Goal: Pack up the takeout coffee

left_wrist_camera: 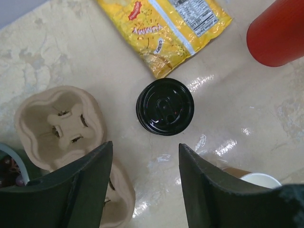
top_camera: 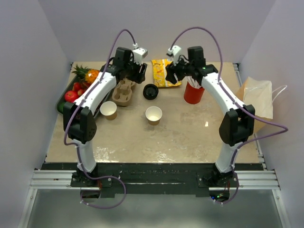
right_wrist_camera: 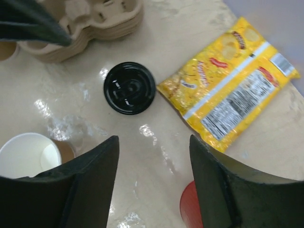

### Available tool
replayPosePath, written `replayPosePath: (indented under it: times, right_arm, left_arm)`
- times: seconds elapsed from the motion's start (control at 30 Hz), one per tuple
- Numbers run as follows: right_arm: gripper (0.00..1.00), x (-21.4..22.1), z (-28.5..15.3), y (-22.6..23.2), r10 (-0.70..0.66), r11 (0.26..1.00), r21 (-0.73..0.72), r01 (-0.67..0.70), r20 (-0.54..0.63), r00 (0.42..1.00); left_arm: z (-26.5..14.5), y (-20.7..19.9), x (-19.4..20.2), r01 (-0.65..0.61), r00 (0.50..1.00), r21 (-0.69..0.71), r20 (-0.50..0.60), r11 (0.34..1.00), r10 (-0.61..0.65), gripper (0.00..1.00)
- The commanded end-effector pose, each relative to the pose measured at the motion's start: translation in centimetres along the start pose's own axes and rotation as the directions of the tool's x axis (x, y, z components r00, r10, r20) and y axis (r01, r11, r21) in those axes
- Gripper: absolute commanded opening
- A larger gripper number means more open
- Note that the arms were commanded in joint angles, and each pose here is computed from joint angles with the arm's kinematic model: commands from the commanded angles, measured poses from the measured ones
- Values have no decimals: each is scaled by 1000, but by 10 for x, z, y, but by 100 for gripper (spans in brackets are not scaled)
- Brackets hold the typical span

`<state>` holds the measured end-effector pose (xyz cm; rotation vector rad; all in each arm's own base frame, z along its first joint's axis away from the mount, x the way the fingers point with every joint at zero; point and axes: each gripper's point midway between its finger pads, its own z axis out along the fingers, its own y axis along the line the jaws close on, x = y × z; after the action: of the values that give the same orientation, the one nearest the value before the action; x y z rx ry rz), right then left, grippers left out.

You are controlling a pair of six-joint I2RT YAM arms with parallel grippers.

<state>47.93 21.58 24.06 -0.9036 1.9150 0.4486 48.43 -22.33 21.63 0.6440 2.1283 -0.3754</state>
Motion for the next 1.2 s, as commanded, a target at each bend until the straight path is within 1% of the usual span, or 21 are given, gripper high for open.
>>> replayPosePath:
  times: [0.0,0.03,0.07,0.1,0.13,0.17,0.2,0.23,0.27,0.3,0.33,0.37,0.4,0.43,0.47,0.5,0.63,0.7,0.77,0.93,1.17]
  right_arm:
    - [61,-14,30,35,-299,945,-134,299,18,954]
    - [59,-6,34,41,-300,938,-180,296,0,954]
    - [55,12,51,41,-304,931,-223,289,-34,952]
    - [53,2,54,40,-366,906,-233,353,-12,931]
    - [50,14,58,43,-382,894,-270,358,-39,923]
    - [49,17,62,43,-405,880,-285,380,-34,913]
    - [49,23,69,44,-459,849,-303,432,-23,888]
    - [49,27,72,45,-486,833,-313,457,-16,874]
    - [50,30,75,47,-509,816,-324,479,-10,860]
    - [52,36,80,47,-549,787,-337,516,-2,836]
    - [53,41,82,49,-564,772,-358,525,-7,826]
    - [57,47,84,50,-581,757,-375,535,-12,814]
    - [58,44,86,51,-625,718,-385,580,8,780]
    - [59,60,88,56,-634,702,-432,567,-15,773]
    - [59,63,88,57,-650,685,-445,577,-15,760]
    - [59,68,90,61,-680,654,-460,600,-10,733]
    - [59,75,94,65,-736,592,-466,657,18,676]
    - [59,79,98,66,-757,564,-476,675,30,653]
    - [58,87,103,70,-763,547,-500,671,32,646]
    - [54,92,110,77,-794,489,-528,694,61,605]
    - [50,98,120,84,-810,459,-538,707,73,582]
  left_arm:
    - [-19,36,-29,123,989,-69,95,990,-116,62]
    - [-29,41,-33,133,986,-68,113,989,-125,62]
    - [-35,55,-27,164,982,-65,110,984,-156,62]
    - [-42,59,-26,191,976,-55,115,980,-184,62]
    - [-56,63,-29,209,970,-48,135,977,-200,62]
    - [-62,73,-19,238,964,-40,130,970,-231,62]
    - [-70,76,-16,251,960,-42,138,967,-243,62]
    - [-85,79,-20,250,957,-49,162,967,-240,62]
    - [-88,84,-8,263,956,-59,148,963,-252,62]
    - [-93,84,-6,250,960,-62,148,966,-239,62]
    - [-102,83,-7,238,961,-65,158,969,-226,62]
    - [-104,81,-1,235,963,-58,148,970,-224,62]
    - [-106,80,0,215,968,-58,147,975,-205,62]
    - [-111,78,-1,205,969,-57,153,977,-194,62]
    - [-112,76,1,201,970,-53,153,978,-191,62]
    - [-114,75,0,191,971,-53,158,980,-181,62]
    - [-120,74,2,188,971,-64,160,980,-176,62]
    - [-120,75,6,159,978,-73,151,985,-147,62]
    - [-120,75,9,159,979,-76,144,984,-147,62]
    - [-119,75,12,156,980,-76,135,985,-145,62]
    - [-115,77,14,153,982,-77,126,985,-143,61]
